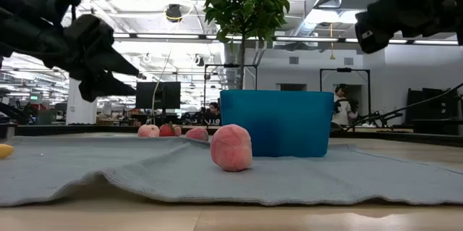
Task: Pick and placing Produce into tupperware
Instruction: Put the peach into the bin
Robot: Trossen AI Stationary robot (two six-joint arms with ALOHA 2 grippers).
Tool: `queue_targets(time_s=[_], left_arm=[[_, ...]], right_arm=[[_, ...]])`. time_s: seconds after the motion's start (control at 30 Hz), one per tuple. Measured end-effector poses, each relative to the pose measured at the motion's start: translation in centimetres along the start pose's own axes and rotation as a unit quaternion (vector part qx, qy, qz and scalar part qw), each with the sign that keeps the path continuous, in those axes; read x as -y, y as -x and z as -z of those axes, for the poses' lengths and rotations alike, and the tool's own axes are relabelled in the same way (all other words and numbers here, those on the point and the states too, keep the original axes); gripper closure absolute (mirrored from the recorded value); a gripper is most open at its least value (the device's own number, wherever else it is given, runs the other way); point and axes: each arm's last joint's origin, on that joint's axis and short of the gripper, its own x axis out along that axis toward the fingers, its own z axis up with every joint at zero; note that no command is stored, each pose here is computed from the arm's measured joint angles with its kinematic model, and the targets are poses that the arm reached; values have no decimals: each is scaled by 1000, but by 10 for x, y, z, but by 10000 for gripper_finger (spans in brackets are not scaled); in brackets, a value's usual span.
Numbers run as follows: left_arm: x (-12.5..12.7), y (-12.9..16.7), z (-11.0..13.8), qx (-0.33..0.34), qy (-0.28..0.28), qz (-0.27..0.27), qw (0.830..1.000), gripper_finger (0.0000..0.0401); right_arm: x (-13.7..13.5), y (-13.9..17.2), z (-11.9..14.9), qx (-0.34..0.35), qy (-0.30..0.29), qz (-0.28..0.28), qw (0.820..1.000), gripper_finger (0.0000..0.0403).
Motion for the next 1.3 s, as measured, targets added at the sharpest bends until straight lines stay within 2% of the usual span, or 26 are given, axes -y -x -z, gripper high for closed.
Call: queue_targets(time_s=[0.13, 0.3, 0.4, 0.63, 0.97, 1.3], left_arm=[[9, -11, -5, -20, -11, 4, 1000, 85], [28, -32, -12, -66, -66, 11, 996, 85], [32, -46, -10, -121, -81, -6, 989, 85], [33, -71, 1, -190, -89, -42, 977, 85], [31, -89, 7, -216, -102, -91, 967, 85], [31, -94, 9, -233, -95, -96, 963, 92]], right_arm=[[0, 0, 4, -19, -19, -1, 1000, 280], [0, -1, 4, -20, -21, -1, 1000, 280], [0, -1, 3, -16, -21, -1, 1000, 280], [0, -2, 7, -33, -43, -1, 999, 280], [2, -7, 14, -63, -59, 1, 996, 280], [3, -12, 16, -65, -59, 0, 996, 280]])
